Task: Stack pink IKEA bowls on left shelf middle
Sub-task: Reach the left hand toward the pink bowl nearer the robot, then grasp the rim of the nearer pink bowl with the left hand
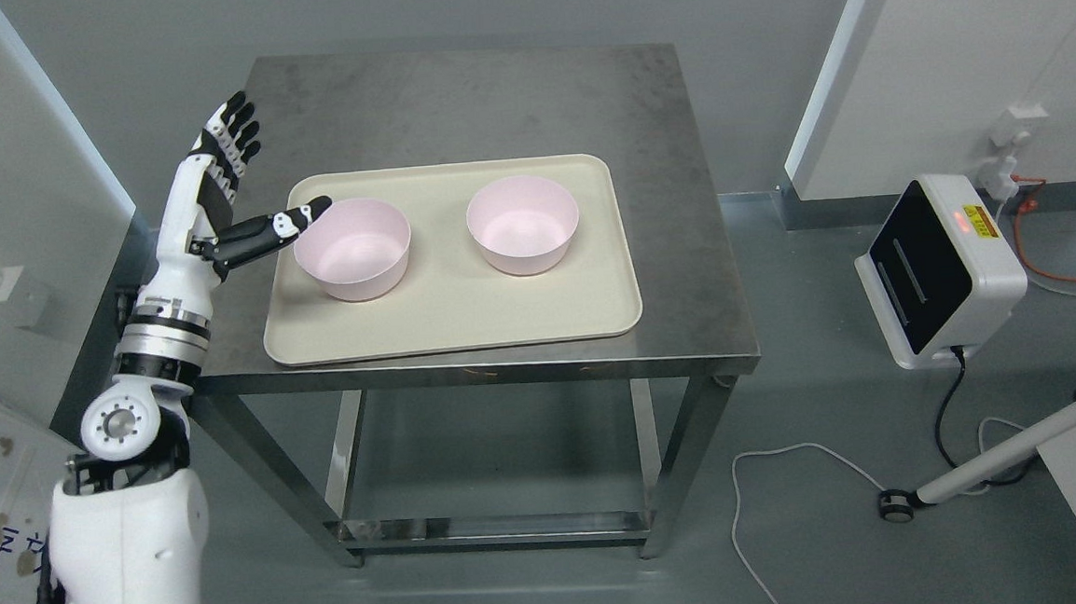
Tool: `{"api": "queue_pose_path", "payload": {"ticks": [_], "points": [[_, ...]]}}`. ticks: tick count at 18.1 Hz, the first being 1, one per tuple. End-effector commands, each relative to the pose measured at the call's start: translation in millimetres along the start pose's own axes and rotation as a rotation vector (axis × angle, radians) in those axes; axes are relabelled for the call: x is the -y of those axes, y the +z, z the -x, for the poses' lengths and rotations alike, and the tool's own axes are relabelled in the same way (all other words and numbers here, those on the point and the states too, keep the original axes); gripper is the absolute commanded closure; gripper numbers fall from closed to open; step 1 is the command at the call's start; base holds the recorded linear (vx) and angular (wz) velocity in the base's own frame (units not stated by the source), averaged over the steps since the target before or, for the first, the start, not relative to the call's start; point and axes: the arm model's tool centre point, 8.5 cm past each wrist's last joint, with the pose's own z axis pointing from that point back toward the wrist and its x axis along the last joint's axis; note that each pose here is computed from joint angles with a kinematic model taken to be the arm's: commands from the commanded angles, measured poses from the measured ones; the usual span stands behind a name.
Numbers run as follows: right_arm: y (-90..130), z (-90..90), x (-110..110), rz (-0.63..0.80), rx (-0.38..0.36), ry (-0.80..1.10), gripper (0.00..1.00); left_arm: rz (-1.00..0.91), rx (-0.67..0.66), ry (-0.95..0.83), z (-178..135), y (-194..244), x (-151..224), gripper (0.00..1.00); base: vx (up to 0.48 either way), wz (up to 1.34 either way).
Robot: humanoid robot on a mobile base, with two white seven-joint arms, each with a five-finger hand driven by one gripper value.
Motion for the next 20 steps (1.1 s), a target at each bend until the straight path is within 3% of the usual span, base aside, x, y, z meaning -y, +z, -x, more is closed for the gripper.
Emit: {"api": "queue_pose_path", "payload": {"ticks": [1, 4, 8, 15, 20], "points": [[0, 0.0, 12, 0.019, -0.001, 0.003, 0.0, 0.248, -0.183, -0.356, -3, -47, -62, 0.03, 0.0, 0.0], [0, 0.0, 12, 0.019, -0.001, 0.003, 0.0, 0.4, -0.314, -0.514, 16, -43, -61, 0.03, 0.0, 0.0], [0, 0.0, 12, 0.019, -0.001, 0.003, 0.0, 0.434, -0.394, -0.51, 43, -33, -56, 0.04, 0.0, 0.0], [0, 0.0, 12, 0.019, -0.001, 0.003, 0.0, 0.518, -0.365, -0.444, 44, -44, -14, 0.15, 0.0, 0.0], [0, 0.0, 12, 0.019, -0.001, 0.003, 0.0, 0.543, -0.432, -0.416, 46, -59, 15, 0.17, 0.0, 0.0]]}}
